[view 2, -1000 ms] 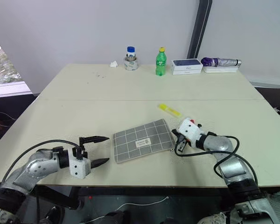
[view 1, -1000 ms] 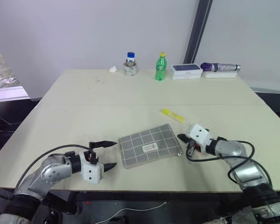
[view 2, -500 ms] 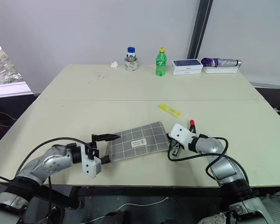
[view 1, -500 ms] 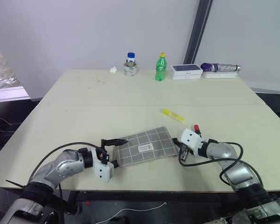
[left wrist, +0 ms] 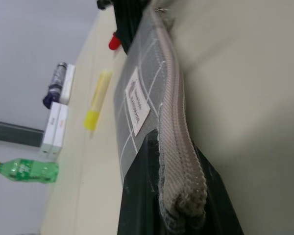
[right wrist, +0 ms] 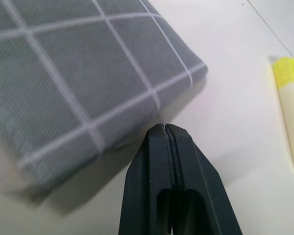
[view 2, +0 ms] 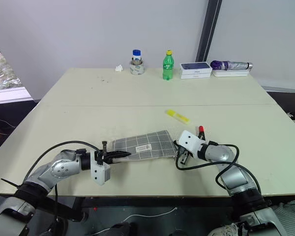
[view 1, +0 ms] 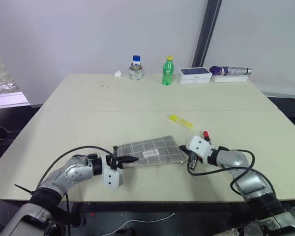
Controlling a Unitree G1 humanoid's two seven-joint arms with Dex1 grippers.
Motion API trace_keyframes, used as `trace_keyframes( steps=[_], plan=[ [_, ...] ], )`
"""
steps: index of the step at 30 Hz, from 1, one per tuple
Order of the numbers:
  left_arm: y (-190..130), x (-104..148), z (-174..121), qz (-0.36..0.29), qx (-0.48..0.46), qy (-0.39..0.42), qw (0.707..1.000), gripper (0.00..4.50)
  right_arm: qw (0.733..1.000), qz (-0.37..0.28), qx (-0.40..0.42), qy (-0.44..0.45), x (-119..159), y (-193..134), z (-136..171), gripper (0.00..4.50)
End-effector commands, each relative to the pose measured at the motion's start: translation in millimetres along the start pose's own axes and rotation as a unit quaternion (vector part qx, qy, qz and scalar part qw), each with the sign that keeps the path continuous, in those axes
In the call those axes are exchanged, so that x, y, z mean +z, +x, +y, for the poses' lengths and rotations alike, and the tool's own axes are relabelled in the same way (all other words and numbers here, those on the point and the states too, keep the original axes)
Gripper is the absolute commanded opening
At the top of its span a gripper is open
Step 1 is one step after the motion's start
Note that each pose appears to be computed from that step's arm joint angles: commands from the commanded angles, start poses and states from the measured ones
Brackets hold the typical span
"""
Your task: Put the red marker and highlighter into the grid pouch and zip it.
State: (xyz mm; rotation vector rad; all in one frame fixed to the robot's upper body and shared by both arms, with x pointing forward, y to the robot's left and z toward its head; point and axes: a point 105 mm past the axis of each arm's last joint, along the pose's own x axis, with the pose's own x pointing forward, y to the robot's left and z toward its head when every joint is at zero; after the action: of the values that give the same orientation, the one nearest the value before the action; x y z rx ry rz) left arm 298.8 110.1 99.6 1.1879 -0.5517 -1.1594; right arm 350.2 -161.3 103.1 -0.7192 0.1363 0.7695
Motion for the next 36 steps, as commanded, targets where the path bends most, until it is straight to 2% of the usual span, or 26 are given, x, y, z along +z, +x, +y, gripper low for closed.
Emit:
trace_keyframes(
  steps=[1, 2, 4, 9, 13, 18, 20, 21, 24, 33, 35, 36],
  plan=[
    [-1.7, -1.2, -14.9, 0.009, -0.010, -0.052, 0.999, 0.00, 0.999, -0.031, -0.027, -0.002, 16.8, -12.1, -23.2, 0.53],
    [-2.3, -1.1, -12.1, 0.010, -0.001, -0.059, 0.998, 0.00, 0.999, -0.038, -0.028, 0.011, 18.9, -14.5, -25.9, 0.85],
    [-5.2, -3.9, -1.6, 0.020, 0.035, -0.087, 0.995, 0.00, 0.997, -0.052, -0.054, 0.024, 24.4, -20.6, -39.2, 1.83],
    [-16.6, -8.4, 19.5, 0.041, 0.123, -0.161, 0.978, 0.00, 0.981, -0.112, -0.053, 0.146, 40.2, -39.0, -42.8, 4.47],
    [-18.6, -5.8, 30.3, 0.039, 0.160, -0.204, 0.965, 0.00, 0.973, -0.117, -0.023, 0.200, 43.5, -42.5, -24.8, 4.47],
    [-24.8, -4.6, 52.2, 0.033, 0.209, -0.232, 0.949, 0.00, 0.970, -0.103, 0.009, 0.221, 41.1, -36.6, -0.6, 4.47],
    [-29.4, -6.2, 59.1, 0.029, 0.223, -0.243, 0.943, 0.00, 0.970, -0.096, -0.005, 0.223, 38.7, -25.5, 4.1, 4.47],
    [-30.5, -6.3, 60.2, 0.027, 0.224, -0.246, 0.943, 0.00, 0.971, -0.093, -0.026, 0.218, 38.1, -17.5, 2.3, 4.47],
    [-31.7, -4.2, 60.2, 0.025, 0.216, -0.239, 0.946, 0.00, 0.951, -0.127, -0.065, 0.275, 50.7, -3.5, -12.3, 4.47],
    [-28.7, -2.1, 58.5, 0.023, 0.205, -0.230, 0.951, 0.00, 0.929, -0.164, -0.060, 0.326, 75.5, 27.3, -14.7, 4.47],
    [-28.6, -2.4, 58.5, 0.023, 0.206, -0.229, 0.951, 0.00, 0.928, -0.167, -0.049, 0.330, 77.8, 30.2, -12.9, 3.94],
    [-28.6, -2.3, 58.7, 0.023, 0.208, -0.228, 0.951, 0.00, 0.928, -0.164, -0.045, 0.333, 77.2, 31.4, -11.9, 3.54]
  ],
)
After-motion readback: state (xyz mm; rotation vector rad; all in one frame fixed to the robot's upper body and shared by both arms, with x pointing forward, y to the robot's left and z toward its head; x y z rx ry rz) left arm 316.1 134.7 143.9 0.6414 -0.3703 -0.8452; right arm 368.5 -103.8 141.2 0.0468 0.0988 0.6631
